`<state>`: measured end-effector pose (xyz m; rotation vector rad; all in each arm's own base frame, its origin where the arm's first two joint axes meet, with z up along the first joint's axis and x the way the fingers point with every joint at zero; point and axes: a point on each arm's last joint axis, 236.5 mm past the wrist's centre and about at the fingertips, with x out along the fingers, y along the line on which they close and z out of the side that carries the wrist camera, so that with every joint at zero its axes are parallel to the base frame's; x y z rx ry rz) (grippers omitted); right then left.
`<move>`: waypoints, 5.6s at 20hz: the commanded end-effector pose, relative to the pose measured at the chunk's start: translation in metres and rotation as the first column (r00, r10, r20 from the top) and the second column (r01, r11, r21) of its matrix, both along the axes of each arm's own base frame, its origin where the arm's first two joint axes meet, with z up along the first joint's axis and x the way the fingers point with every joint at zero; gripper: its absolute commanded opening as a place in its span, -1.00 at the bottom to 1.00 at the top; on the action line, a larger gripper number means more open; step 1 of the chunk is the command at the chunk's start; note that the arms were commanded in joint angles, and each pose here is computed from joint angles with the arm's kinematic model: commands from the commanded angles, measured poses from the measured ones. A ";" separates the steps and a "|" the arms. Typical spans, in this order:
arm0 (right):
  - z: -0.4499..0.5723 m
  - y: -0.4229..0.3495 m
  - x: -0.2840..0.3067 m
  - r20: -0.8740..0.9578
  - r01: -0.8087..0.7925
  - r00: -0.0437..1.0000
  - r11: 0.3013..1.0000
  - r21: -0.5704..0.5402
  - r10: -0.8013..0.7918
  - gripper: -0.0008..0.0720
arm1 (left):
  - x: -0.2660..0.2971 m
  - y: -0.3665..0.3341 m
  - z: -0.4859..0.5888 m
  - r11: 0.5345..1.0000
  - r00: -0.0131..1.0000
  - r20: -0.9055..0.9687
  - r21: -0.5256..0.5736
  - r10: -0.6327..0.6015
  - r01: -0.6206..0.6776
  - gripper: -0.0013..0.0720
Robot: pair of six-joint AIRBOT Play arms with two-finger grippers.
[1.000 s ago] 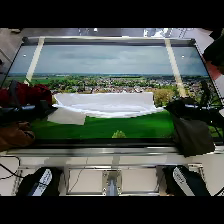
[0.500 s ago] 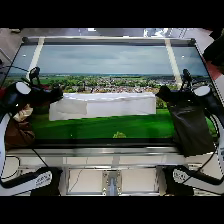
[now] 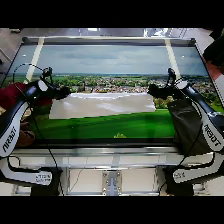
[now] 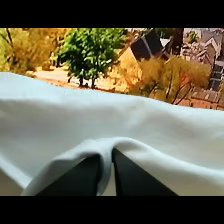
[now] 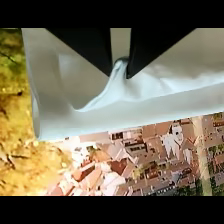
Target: Fold the shirts.
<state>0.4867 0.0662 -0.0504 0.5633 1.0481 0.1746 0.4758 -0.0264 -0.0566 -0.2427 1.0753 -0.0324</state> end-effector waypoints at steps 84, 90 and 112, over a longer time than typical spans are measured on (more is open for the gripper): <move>0.162 0.331 -0.059 0.270 -0.663 0.704 0.744 -0.084 0.657 0.55 | -0.001 -0.061 0.209 0.952 0.936 0.314 -0.201 -0.159 0.229 -0.93; 0.080 0.069 -0.022 -0.253 -0.469 0.880 0.812 -0.347 0.401 0.52 | -0.004 -0.063 0.206 0.949 0.933 0.307 -0.185 -0.190 0.254 -0.93; 0.026 0.223 -0.048 -0.107 -0.336 0.869 0.735 0.589 0.483 -0.95 | -0.006 -0.064 0.203 0.947 0.935 0.295 -0.190 -0.195 0.258 -0.93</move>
